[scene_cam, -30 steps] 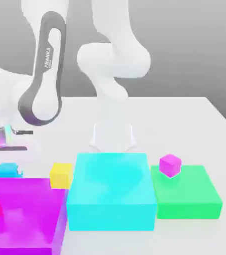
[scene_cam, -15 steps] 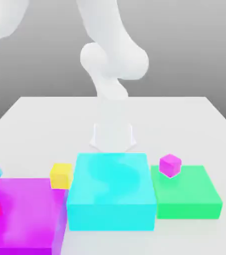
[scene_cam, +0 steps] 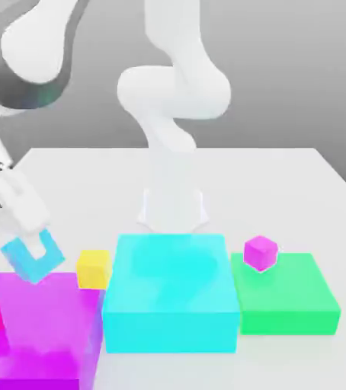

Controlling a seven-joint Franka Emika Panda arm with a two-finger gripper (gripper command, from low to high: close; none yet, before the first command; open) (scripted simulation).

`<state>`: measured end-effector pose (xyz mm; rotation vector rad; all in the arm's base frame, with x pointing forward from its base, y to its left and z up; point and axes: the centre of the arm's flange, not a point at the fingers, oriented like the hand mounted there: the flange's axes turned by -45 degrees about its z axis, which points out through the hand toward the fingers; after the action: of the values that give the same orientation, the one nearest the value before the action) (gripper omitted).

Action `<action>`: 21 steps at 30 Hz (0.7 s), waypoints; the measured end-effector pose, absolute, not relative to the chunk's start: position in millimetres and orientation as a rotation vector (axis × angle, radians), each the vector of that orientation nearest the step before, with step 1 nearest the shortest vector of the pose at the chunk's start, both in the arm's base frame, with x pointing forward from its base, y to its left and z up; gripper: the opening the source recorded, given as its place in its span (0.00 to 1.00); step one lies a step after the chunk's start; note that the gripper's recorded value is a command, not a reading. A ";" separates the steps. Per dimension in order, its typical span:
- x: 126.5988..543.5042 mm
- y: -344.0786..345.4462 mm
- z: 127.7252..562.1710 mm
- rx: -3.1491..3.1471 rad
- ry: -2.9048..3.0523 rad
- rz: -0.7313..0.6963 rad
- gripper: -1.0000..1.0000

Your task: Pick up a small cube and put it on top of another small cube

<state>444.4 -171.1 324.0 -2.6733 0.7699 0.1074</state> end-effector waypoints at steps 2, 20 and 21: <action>442.9 -134.0 327.5 -2.739 0.636 0.106 0.00; 308.2 144.6 327.4 -2.974 -0.862 -0.017 0.00; 296.3 153.8 325.7 -2.962 -0.952 -0.031 0.00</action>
<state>296.3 153.8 325.7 -2.9624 -0.9515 -0.0313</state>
